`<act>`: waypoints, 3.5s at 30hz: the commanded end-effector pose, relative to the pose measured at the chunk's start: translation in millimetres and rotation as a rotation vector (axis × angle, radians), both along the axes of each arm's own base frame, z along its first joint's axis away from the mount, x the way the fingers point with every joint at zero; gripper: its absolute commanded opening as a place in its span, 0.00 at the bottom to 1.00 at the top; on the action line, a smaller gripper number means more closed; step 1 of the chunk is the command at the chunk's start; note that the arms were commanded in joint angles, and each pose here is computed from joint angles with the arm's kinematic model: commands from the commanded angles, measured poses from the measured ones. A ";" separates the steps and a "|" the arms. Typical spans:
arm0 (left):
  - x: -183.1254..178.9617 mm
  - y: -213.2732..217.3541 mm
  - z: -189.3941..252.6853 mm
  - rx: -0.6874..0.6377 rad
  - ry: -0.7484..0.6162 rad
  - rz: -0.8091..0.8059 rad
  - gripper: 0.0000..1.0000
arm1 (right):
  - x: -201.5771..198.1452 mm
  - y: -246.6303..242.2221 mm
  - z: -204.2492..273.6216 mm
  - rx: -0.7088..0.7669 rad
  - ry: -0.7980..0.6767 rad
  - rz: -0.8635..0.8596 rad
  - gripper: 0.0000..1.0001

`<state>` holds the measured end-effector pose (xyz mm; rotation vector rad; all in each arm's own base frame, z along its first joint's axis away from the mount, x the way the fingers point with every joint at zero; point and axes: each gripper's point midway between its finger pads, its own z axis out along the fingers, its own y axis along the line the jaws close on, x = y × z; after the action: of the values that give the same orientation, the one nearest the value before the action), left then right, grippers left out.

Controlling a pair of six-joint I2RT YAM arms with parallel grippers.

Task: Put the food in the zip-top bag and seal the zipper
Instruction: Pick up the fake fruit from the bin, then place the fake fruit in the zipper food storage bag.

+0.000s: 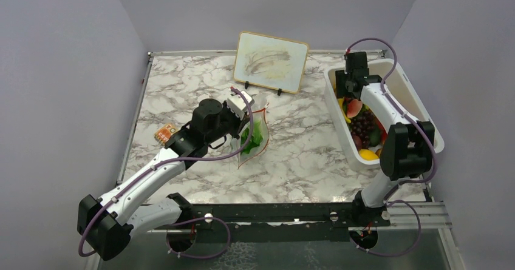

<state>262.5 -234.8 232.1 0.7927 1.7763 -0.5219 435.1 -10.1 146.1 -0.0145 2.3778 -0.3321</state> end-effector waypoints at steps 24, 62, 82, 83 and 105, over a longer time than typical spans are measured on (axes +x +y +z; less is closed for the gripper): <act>-2.5 6.7 17.1 -0.020 -0.063 0.010 0.00 | 2.3 -35.9 -36.4 -0.174 0.064 -0.126 0.58; -6.6 -4.5 10.8 -0.047 -0.014 -0.035 0.00 | -9.2 -34.4 -15.3 -0.139 0.040 -0.161 0.23; 6.9 -8.1 26.4 -0.167 0.072 0.089 0.00 | -19.7 23.1 94.4 0.084 -0.257 0.048 0.11; 8.2 -8.4 27.9 -0.171 0.080 0.097 0.00 | -21.2 30.4 100.8 0.109 -0.279 0.073 0.10; 40.4 -27.3 39.9 -0.230 0.160 0.192 0.00 | -158.6 225.9 196.6 0.903 -0.421 0.871 0.07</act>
<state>294.3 -258.9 243.3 0.4775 1.9394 -0.6386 319.9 173.6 318.2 -0.3491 1.8123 0.7071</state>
